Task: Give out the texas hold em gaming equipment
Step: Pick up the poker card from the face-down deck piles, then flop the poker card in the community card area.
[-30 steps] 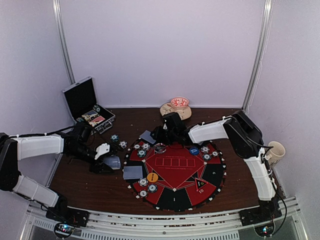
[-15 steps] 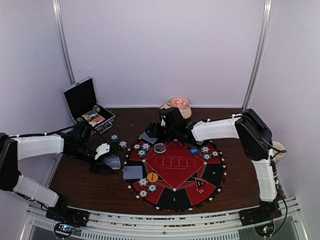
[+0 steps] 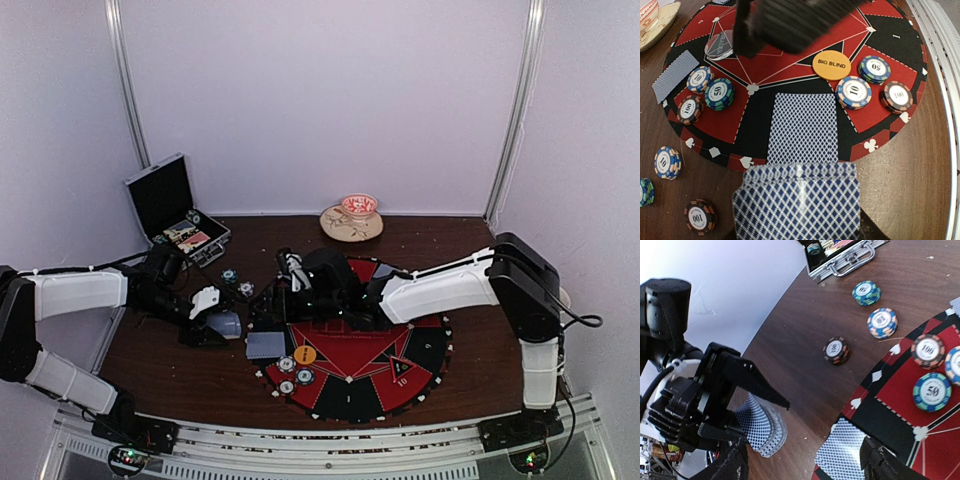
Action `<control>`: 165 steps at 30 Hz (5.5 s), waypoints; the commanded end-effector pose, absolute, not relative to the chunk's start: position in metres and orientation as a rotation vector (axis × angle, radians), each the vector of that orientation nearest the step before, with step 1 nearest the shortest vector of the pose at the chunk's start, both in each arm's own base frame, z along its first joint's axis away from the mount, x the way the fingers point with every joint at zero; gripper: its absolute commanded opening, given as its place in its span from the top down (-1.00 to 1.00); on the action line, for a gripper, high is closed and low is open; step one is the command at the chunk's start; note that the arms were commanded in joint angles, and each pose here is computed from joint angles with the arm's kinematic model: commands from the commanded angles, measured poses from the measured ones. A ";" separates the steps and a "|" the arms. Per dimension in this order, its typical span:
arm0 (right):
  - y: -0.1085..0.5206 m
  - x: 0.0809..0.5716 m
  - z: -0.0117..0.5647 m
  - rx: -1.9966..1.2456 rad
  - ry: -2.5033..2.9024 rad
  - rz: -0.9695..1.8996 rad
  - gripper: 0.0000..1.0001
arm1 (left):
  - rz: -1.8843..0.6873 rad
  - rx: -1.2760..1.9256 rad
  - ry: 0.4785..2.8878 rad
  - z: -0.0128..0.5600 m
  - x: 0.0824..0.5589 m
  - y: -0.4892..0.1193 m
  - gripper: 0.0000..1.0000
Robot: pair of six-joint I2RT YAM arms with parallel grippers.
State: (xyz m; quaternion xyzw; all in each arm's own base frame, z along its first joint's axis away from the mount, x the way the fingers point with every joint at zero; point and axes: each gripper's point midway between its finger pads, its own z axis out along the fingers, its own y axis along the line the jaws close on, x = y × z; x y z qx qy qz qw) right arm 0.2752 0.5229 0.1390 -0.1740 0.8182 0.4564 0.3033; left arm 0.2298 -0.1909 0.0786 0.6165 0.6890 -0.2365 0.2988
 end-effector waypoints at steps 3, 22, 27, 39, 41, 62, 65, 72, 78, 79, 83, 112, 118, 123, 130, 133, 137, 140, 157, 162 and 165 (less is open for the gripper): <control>0.552 0.254 0.137 -0.521 2.145 1.324 -0.61 | -0.629 1.630 1.795 0.084 0.233 -0.193 -0.04; 0.591 0.249 0.117 -0.550 2.183 1.383 -0.64 | -0.631 1.631 1.795 0.084 0.233 -0.193 -0.05; 0.601 0.246 0.111 -0.566 2.194 1.381 -0.64 | -0.632 1.632 1.794 0.084 0.232 -0.194 -0.04; 0.589 0.267 0.091 -0.488 2.252 1.192 -0.50 | -0.633 1.634 1.793 0.084 0.232 -0.194 -0.04; 0.587 0.267 0.090 -0.491 2.258 1.177 -0.44 | -0.633 1.633 1.796 0.083 0.232 -0.193 -0.04; 0.562 0.279 0.104 -0.451 2.239 1.151 -0.05 | -0.631 1.631 1.797 0.084 0.232 -0.193 -0.04; 0.563 0.277 0.109 -0.458 2.230 1.165 0.01 | -0.631 1.632 1.797 0.083 0.232 -0.193 -0.05; 0.571 0.267 0.126 -0.492 2.186 1.267 0.28 | -0.632 1.633 1.802 0.082 0.232 -0.193 -0.04; 0.577 0.260 0.132 -0.513 2.169 1.331 0.45 | -0.632 1.633 1.802 0.082 0.233 -0.193 -0.04; 0.578 0.259 0.133 -0.516 2.169 1.345 0.48 | -0.632 1.634 1.802 0.082 0.233 -0.193 -0.04; 0.579 0.255 0.135 -0.516 2.163 1.386 0.59 | -0.633 1.634 1.803 0.081 0.232 -0.193 -0.04; 0.565 0.248 0.159 -0.524 2.127 1.445 1.00 | -0.633 1.635 1.806 0.081 0.233 -0.193 -0.04; 0.555 0.250 0.164 -0.531 2.122 1.419 1.00 | -0.633 1.634 1.807 0.081 0.233 -0.193 -0.04; 0.543 0.251 0.162 -0.549 2.135 1.358 1.00 | -0.633 1.635 1.810 0.080 0.233 -0.193 -0.04; 0.509 0.254 0.167 -0.549 2.139 1.197 1.00 | -0.634 1.634 1.808 0.080 0.233 -0.193 -0.04; 0.491 0.256 0.171 -0.539 2.134 1.122 1.00 | -0.633 1.634 1.809 0.080 0.233 -0.193 -0.05; 0.463 0.263 0.176 -0.528 2.134 0.966 1.00 | -0.632 1.633 1.810 0.081 0.233 -0.193 -0.04; 0.440 0.272 0.177 -0.520 2.134 0.802 1.00 | -0.632 1.632 1.809 0.081 0.234 -0.193 -0.05; 0.373 0.283 0.164 -0.752 2.041 -0.228 1.00 | -0.628 1.637 1.829 0.076 0.234 -0.192 -0.05; 0.377 0.278 0.149 -0.870 1.994 -0.455 1.00 | -0.626 1.634 1.827 0.077 0.235 -0.192 -0.04; 0.383 0.273 0.134 -0.963 1.949 -0.578 1.00 | -0.625 1.635 1.827 0.077 0.235 -0.192 -0.05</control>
